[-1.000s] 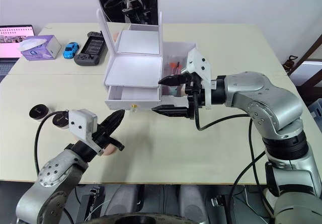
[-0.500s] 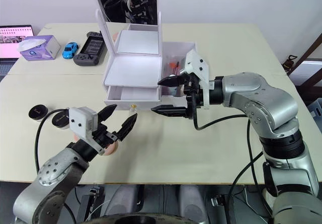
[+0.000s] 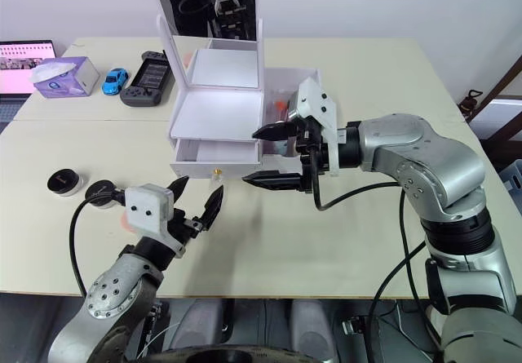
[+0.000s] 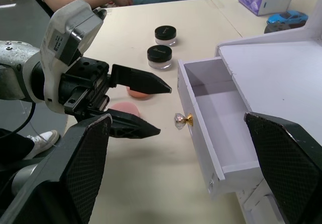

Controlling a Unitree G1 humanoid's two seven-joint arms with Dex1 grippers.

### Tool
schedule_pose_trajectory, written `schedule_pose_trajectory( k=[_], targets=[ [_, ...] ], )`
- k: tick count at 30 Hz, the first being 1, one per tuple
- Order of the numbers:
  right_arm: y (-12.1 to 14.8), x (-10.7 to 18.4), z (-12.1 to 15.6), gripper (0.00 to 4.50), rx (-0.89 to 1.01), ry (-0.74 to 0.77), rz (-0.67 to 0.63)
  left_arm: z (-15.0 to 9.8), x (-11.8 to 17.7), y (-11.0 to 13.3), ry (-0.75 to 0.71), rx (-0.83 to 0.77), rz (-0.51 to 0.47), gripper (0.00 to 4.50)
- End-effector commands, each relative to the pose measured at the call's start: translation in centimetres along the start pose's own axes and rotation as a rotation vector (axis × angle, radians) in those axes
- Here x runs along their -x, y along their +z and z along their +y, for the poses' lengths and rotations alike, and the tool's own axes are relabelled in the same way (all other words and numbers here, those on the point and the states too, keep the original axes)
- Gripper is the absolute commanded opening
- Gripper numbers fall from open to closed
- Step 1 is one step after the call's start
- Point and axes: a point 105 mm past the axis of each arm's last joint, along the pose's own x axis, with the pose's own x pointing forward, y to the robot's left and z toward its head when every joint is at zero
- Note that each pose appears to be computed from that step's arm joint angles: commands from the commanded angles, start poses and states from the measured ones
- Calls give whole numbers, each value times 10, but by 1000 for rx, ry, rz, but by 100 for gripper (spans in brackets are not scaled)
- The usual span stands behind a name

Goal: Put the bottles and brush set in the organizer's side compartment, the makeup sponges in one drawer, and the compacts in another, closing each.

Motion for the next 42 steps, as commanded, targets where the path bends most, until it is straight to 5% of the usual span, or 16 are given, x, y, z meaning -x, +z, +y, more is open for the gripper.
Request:
schedule_pose_trajectory(
  k=[1,12,30,33,38,42],
  targets=[
    [14,-1,5,450,53,13,-18,-5,-1,6,-24,-6,-52,388],
    [16,3,5,450,50,-10,-6,-10,-8,-11,-47,-10,-62,388],
    [16,4,3,450,58,-29,3,-13,-20,-5,-77,26,-156,388],
    [16,4,2,450,61,-34,3,-12,-23,-7,-73,22,-151,303],
    [17,5,2,450,66,-38,5,-11,-26,-8,-67,13,-145,44],
    [17,4,1,450,66,-37,4,-8,-26,-6,-55,2,-151,22]
  ],
)
